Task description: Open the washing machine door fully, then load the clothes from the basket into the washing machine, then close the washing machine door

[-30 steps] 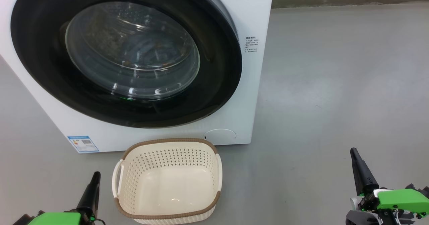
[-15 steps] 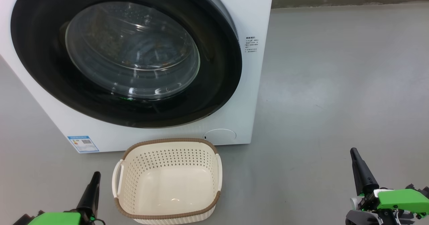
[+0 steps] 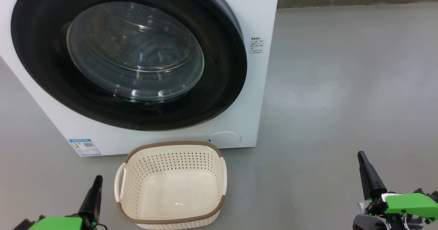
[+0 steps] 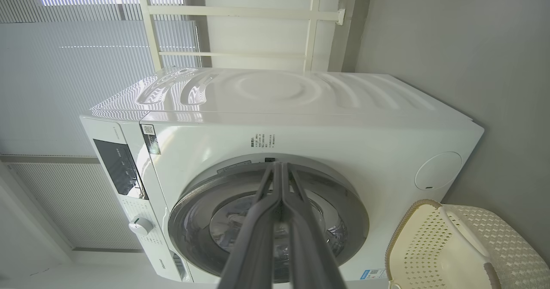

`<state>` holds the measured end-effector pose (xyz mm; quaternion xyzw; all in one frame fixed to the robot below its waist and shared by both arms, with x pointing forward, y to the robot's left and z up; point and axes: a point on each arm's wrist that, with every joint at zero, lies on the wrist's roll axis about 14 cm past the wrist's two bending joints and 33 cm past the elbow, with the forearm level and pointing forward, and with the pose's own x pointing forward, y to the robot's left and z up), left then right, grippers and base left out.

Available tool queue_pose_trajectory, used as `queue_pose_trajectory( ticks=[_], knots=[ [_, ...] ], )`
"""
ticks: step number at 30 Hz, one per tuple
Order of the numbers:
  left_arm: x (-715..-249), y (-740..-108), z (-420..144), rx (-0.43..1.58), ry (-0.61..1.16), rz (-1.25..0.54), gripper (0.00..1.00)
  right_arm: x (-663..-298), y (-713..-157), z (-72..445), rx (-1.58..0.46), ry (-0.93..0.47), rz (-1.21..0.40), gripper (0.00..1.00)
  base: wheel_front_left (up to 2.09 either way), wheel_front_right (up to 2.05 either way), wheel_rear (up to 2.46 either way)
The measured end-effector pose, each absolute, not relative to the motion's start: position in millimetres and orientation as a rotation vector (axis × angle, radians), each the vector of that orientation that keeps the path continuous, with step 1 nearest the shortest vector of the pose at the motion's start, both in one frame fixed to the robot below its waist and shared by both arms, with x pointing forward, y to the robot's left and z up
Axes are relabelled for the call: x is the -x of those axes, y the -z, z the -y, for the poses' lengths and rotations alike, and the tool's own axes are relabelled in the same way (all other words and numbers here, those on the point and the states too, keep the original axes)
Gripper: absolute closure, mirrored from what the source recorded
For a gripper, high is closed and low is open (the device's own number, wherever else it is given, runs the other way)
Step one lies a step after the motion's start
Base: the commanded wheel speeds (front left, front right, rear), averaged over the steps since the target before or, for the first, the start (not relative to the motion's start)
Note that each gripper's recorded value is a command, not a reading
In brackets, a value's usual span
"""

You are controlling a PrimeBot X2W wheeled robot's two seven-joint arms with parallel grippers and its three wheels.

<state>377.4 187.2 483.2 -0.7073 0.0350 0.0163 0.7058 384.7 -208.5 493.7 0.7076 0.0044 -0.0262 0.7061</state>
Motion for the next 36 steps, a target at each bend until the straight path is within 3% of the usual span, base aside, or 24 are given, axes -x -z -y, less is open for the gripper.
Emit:
queue_pose_trajectory(
  ticks=[36],
  knots=[
    [-377.4, -483.2, -187.3, 1.572, -0.037, -0.078, 1.0, -384.7, -493.6, 208.3, -1.574, 0.059, -0.01, 1.0, 0.0, 0.0, 0.0]
  ],
)
